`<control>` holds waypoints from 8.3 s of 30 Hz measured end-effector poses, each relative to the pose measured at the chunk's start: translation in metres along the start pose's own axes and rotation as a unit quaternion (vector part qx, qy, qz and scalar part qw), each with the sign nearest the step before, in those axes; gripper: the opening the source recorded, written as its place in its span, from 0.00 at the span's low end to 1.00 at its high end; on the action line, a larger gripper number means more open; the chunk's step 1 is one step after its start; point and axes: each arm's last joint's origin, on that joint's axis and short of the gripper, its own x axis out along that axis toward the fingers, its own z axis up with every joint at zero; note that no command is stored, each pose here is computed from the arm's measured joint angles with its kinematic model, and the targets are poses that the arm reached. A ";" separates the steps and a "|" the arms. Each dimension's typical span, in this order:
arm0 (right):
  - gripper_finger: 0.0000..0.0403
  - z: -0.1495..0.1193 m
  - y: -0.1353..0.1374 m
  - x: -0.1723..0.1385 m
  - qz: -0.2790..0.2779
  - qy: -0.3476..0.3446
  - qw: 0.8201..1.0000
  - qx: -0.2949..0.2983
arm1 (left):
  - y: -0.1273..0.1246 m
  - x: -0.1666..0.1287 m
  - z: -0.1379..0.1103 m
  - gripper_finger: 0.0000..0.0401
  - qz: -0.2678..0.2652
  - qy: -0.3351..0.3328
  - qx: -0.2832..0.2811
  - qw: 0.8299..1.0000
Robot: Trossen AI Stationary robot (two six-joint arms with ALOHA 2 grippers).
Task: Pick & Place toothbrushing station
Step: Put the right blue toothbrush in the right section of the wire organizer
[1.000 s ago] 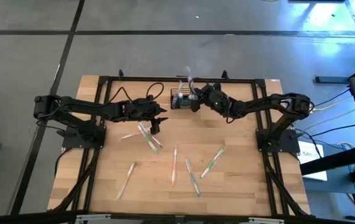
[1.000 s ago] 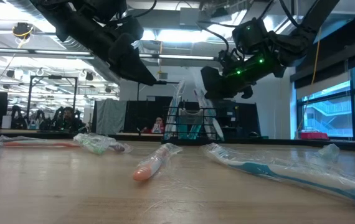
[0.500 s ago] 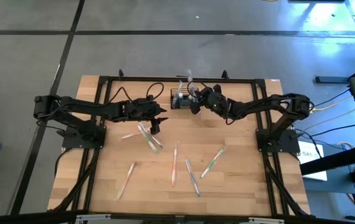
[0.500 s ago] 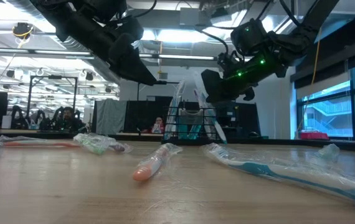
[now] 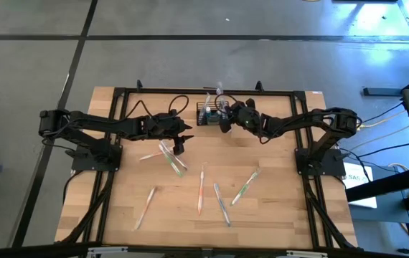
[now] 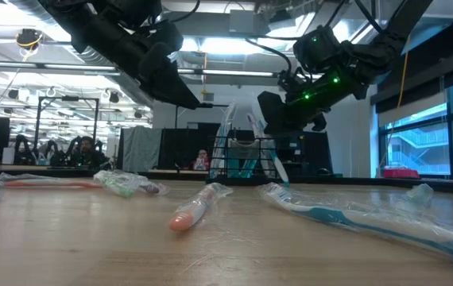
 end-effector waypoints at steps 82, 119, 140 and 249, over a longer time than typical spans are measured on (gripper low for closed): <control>0.44 0.046 -0.001 0.023 -0.018 0.094 0.994 0.048 | 0.000 0.000 0.000 0.42 0.000 0.000 -0.001 1.000; 0.13 0.060 -0.002 0.018 -0.032 0.045 0.998 0.041 | 0.000 0.000 0.000 0.42 0.000 0.000 0.000 1.000; 0.13 0.073 0.005 0.007 -0.032 -0.001 0.999 0.019 | 0.000 0.000 0.000 0.42 0.000 0.000 0.000 1.000; 0.04 0.084 -0.009 0.003 -0.002 0.003 0.994 0.106 | 0.060 0.076 -0.039 0.42 0.038 -0.007 -0.007 0.999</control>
